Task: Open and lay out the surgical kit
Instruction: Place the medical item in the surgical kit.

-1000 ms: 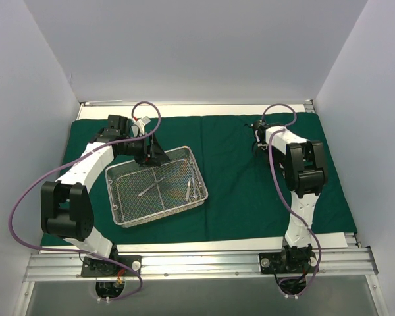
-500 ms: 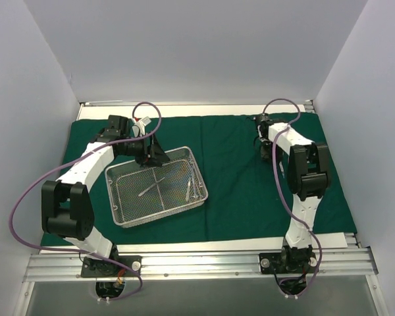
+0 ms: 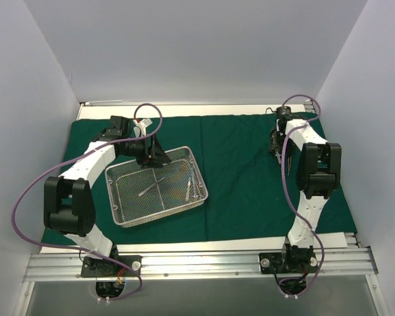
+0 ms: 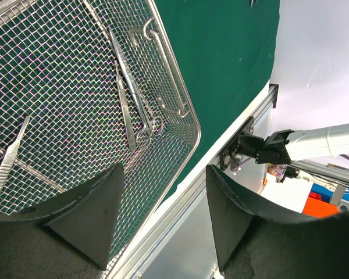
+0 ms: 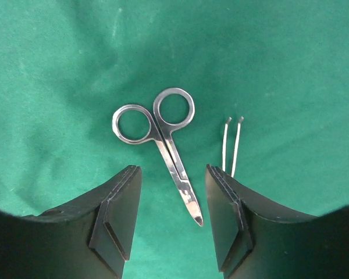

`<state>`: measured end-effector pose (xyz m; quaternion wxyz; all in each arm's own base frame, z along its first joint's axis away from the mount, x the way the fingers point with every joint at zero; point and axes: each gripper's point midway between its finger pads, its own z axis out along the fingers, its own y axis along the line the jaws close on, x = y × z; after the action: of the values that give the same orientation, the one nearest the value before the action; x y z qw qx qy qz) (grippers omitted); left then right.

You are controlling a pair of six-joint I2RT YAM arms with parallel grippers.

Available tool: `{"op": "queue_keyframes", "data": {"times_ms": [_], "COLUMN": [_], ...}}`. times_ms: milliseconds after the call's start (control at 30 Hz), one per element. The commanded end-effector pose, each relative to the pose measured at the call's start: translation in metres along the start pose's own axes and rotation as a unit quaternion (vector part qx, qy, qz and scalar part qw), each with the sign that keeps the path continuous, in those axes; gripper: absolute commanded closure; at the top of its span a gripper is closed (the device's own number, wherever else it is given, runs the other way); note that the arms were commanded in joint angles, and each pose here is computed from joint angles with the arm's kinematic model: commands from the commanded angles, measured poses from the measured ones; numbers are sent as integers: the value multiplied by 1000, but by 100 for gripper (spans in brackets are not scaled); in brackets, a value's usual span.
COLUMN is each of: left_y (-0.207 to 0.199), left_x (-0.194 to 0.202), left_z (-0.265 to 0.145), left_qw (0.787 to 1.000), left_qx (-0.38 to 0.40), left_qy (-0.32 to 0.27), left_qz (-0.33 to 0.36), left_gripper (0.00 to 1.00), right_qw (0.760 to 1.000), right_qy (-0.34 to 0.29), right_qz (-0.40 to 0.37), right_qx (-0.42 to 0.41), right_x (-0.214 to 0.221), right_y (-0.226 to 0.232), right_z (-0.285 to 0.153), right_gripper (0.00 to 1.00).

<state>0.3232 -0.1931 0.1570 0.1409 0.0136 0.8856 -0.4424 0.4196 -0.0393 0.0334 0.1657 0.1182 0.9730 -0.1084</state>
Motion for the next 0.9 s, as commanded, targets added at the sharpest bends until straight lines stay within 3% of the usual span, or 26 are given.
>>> {"op": "queue_keyframes", "data": {"times_ms": [0,467,867], "left_y": [-11,-9,-12], "left_x": [-8,-7,-5], "left_z": [0,0,-3], "left_qw": [999,1000,1000], "left_qx": [18,16,15], "left_qy": [-3,1,0], "left_qz": [28,26,26], "left_gripper": [33,33,33], "right_qw": [999,996,998], "right_qy": [9,53,33], "right_qz": [-6,14,26], "right_qx": [-36,-68,-48], "right_x": [0,34,24], "right_y": [7,5,-4], "right_z": [5,30,20], "right_gripper": [52,60,80]}}
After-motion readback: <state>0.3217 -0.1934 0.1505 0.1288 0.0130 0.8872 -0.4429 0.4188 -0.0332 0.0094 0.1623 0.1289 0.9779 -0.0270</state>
